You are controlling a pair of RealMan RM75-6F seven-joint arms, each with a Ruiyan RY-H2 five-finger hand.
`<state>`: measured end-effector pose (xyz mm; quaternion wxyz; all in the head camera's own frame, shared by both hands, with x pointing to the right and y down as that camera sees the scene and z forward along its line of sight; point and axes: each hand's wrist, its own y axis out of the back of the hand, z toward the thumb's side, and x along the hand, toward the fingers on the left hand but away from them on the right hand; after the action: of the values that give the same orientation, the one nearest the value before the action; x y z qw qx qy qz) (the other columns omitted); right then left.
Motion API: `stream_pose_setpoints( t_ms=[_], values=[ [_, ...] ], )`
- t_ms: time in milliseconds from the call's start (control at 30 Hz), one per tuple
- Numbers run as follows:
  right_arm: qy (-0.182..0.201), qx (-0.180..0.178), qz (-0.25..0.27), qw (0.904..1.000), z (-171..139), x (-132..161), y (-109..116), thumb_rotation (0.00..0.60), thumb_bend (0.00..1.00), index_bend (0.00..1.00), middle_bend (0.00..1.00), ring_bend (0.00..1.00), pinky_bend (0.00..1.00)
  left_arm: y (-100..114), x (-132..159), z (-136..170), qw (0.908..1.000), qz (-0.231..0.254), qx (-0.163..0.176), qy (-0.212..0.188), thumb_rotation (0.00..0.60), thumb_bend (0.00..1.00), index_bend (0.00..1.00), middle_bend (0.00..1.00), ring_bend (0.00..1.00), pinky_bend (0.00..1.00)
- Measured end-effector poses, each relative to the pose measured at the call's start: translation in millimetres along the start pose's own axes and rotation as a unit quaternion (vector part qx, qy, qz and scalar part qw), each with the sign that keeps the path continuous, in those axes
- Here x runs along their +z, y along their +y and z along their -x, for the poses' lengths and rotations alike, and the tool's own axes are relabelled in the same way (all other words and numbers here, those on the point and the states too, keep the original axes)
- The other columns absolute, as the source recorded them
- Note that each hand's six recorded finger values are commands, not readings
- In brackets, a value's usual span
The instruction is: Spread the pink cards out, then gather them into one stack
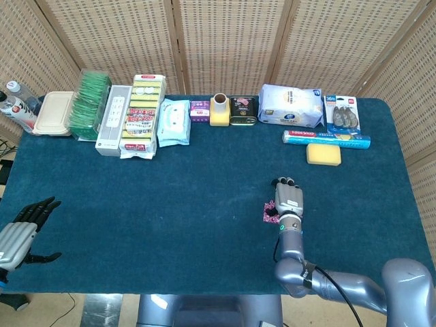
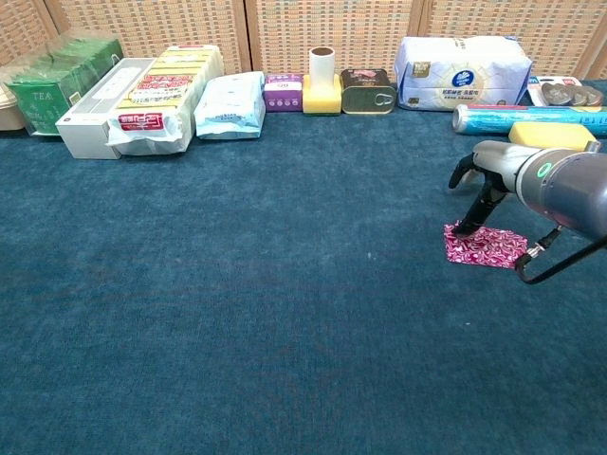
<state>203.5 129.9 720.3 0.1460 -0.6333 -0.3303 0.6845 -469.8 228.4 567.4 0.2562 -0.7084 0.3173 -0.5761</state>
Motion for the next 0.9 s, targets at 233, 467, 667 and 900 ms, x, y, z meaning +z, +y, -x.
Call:
stream_pose_setpoints(
  t_ms=[233, 467, 667, 900],
  values=[
    [0.065, -0.030, 0.012, 0.9974, -23.2, 14.3, 23.8, 0.600, 0.10, 0.17, 0.12, 0.08, 0.14, 0.9, -0.1, 1.5, 1.0000, -0.001, 0.003, -0.001, 0.600, 0.03, 0.00, 0.00, 0.00, 0.04],
    [0.149, -0.109, -0.003, 0.9828, -46.4, 13.3, 55.1, 0.600, 0.02, 0.16, 0.12, 0.08, 0.14, 3.2, -0.1, 4.2, 0.9999, -0.004, 0.014, -0.001, 0.600, 0.03, 0.00, 0.00, 0.00, 0.03],
    [0.235, -0.187, -0.028, 0.9534, -69.3, -1.8, 78.6, 0.600, 0.02, 0.16, 0.14, 0.10, 0.17, 4.9, 3.6, 11.5, 0.9993, -0.012, 0.034, -0.007, 0.600, 0.03, 0.00, 0.00, 0.00, 0.03],
    [0.297, -0.248, -0.054, 0.9206, -87.2, -60.0, 95.3, 0.600, 0.02, 0.16, 0.15, 0.10, 0.16, 5.1, 8.6, 21.5, 0.9983, -0.015, 0.054, -0.015, 0.600, 0.03, 0.00, 0.00, 0.00, 0.04]
  ],
)
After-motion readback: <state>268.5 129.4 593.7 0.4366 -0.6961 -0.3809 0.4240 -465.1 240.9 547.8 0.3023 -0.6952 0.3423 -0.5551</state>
